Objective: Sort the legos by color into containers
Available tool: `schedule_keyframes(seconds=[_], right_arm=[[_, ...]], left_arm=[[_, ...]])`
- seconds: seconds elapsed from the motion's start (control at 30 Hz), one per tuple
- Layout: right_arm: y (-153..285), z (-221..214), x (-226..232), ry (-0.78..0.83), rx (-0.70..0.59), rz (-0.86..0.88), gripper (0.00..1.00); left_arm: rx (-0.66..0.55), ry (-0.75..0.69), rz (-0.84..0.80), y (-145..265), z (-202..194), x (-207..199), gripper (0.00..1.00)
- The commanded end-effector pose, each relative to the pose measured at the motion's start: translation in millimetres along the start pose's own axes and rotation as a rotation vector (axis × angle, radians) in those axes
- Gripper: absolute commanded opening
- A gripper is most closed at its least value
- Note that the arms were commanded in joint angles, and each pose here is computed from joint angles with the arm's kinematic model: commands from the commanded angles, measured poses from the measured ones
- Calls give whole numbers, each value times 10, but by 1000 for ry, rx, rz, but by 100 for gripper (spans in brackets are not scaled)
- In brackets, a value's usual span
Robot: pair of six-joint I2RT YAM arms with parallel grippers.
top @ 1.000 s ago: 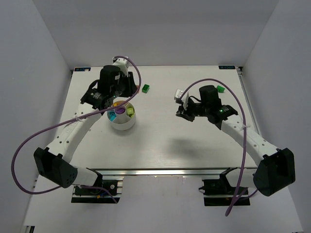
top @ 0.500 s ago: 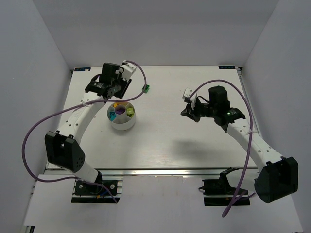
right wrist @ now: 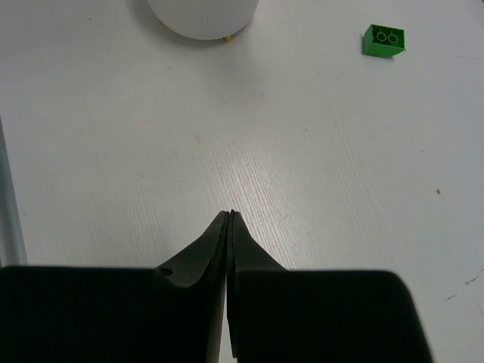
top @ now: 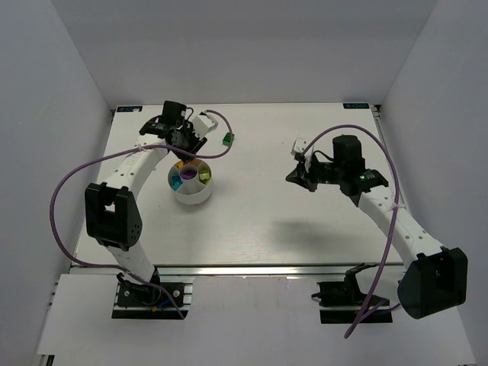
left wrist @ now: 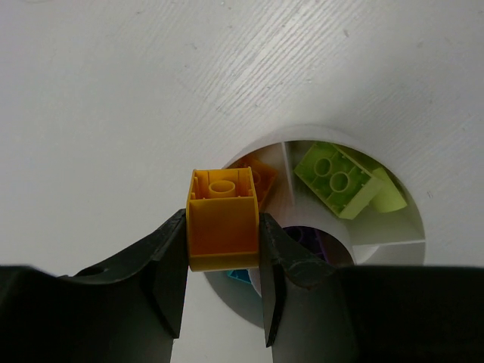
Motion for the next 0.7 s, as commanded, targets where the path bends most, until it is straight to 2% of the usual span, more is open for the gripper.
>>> schedule_keyframes(seconds=[0.0, 0.3, 0.33, 0.43, 0.47, 0.6, 0.63, 0.67], right_arm=[[30, 9, 24, 9, -18, 28, 4], [43, -21, 0, -7, -22, 35, 5], [42, -21, 1, -7, -22, 37, 5], [52, -24, -8, -11, -24, 35, 6], [56, -31, -10, -15, -24, 34, 6], [57, -33, -15, -16, -27, 37, 6], [58, -40, -13, -19, -27, 39, 6], [60, -39, -16, -20, -28, 38, 6]], left_arm=[[-58, -60, -55, 81, 47, 1, 0], [-16, -78, -72, 7, -37, -32, 2], [-17, -83, -75, 6, -41, -36, 9], [-16, -82, -72, 2, -50, -42, 20], [-10, -81, -63, 4, -58, -38, 32], [-4, -78, -45, 24, -69, -36, 44], [0, -78, -38, 29, -70, -29, 51], [-6, -77, -32, 37, -60, -23, 51]])
Point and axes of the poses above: each gripper's point midway between its finger pads, its own y axis back along the fingers, its own x axis along the line the jaws close on, z = x × y, the point moved 10 cm from there along y, back along the fingers, and after that the axes turned 8 degrees about -y, right-handed, at the moved point
